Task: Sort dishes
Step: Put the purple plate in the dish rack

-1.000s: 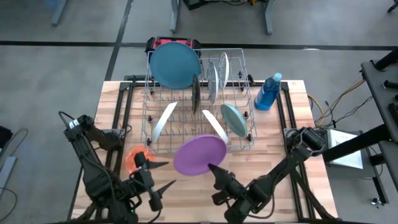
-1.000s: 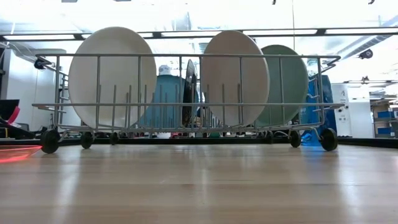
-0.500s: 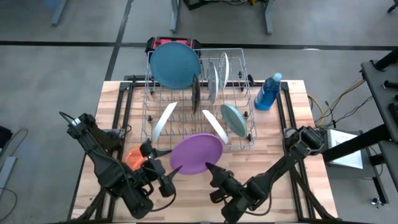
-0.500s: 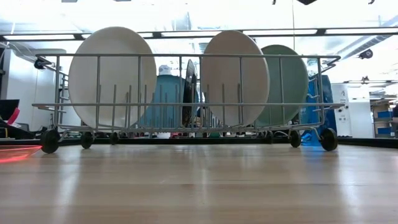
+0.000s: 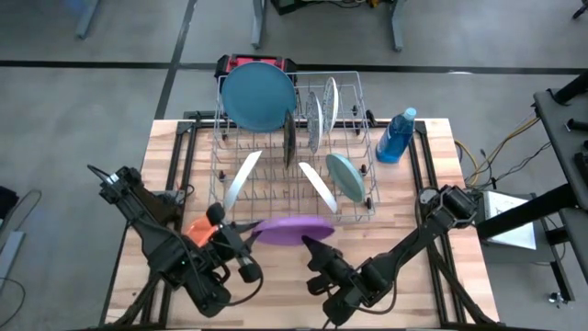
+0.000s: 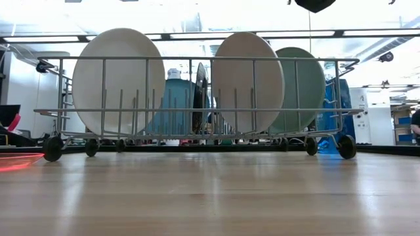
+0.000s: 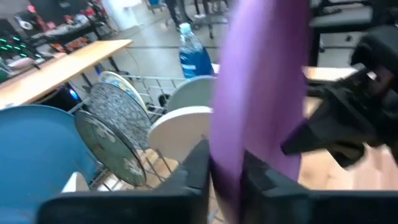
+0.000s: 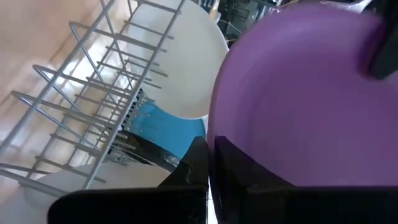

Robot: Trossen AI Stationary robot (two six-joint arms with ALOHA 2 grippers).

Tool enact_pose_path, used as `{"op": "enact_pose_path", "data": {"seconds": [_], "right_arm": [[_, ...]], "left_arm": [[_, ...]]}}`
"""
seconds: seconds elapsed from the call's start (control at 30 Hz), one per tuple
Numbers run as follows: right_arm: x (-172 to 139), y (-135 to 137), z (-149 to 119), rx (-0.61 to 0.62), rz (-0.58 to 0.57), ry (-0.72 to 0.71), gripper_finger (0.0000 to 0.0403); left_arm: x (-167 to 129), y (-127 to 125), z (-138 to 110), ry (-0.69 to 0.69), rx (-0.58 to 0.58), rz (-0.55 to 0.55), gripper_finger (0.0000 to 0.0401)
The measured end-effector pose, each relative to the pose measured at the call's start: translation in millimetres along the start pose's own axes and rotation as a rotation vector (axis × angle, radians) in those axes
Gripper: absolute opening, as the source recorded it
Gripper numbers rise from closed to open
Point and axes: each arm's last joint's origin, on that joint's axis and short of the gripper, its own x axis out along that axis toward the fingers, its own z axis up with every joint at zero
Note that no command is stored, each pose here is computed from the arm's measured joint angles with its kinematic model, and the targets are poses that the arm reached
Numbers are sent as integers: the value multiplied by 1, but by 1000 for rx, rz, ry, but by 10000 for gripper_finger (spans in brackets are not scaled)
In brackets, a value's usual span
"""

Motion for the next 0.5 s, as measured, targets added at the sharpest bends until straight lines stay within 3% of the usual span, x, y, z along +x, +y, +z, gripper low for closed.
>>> {"op": "enact_pose_path", "data": {"seconds": [0.07,0.23,0.5], "right_arm": [[1,0,0,24,4,-4,0],[3,0,0,213,24,-24,11],[5,0,0,538,24,-12,98]], "left_arm": [[0,0,1,-17,0,16,14],[1,1,1,-47,20,44,11],[7,7,4,-85,84,116,3]]}}
